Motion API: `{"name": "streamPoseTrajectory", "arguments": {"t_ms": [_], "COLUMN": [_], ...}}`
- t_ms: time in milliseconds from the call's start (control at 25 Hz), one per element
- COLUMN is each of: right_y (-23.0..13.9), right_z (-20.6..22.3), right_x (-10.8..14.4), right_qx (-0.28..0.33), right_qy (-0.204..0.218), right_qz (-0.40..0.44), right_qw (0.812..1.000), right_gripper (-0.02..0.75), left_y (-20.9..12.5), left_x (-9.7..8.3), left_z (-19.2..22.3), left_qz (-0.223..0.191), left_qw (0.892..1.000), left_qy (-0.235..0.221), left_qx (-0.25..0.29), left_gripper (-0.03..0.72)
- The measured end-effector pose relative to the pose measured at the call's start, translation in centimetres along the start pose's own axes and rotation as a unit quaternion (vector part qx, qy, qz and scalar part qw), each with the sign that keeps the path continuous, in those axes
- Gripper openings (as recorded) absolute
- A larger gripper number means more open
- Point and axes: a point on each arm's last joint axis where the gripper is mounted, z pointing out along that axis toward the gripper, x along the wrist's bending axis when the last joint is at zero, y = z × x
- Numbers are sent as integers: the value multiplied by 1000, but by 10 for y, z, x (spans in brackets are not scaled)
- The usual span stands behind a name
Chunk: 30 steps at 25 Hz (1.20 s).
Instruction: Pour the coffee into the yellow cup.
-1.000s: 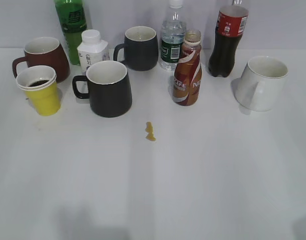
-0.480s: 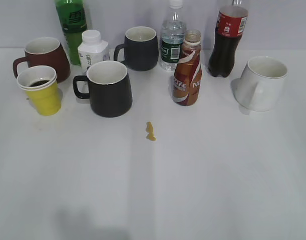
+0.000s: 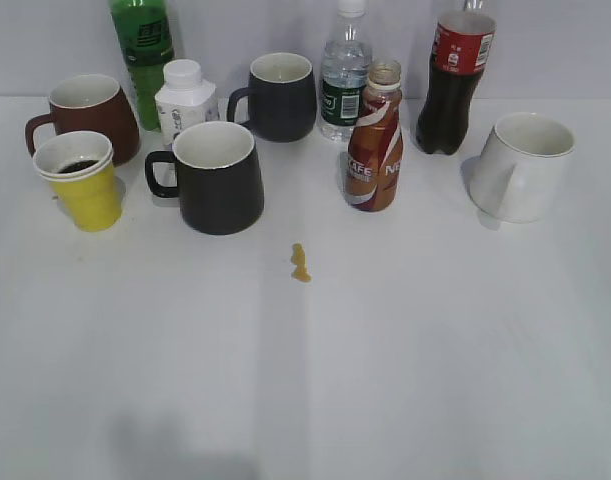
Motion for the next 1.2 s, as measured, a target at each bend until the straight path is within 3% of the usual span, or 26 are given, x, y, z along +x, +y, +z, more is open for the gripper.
{"name": "streamPoseTrajectory", "arguments": {"t_ms": [1200], "right_y": [0], "right_z": [0], "right_x": [0], "right_qx": [0], "right_qy": [0], "right_qz": [0], "right_qw": [1000], "right_gripper": [482], "left_y": [0], "left_x": [0], "left_z": [0], "left_qz": [1], "left_qw": [1000], "left_qy": [0], "left_qx": [1], "left_gripper": [563]}}
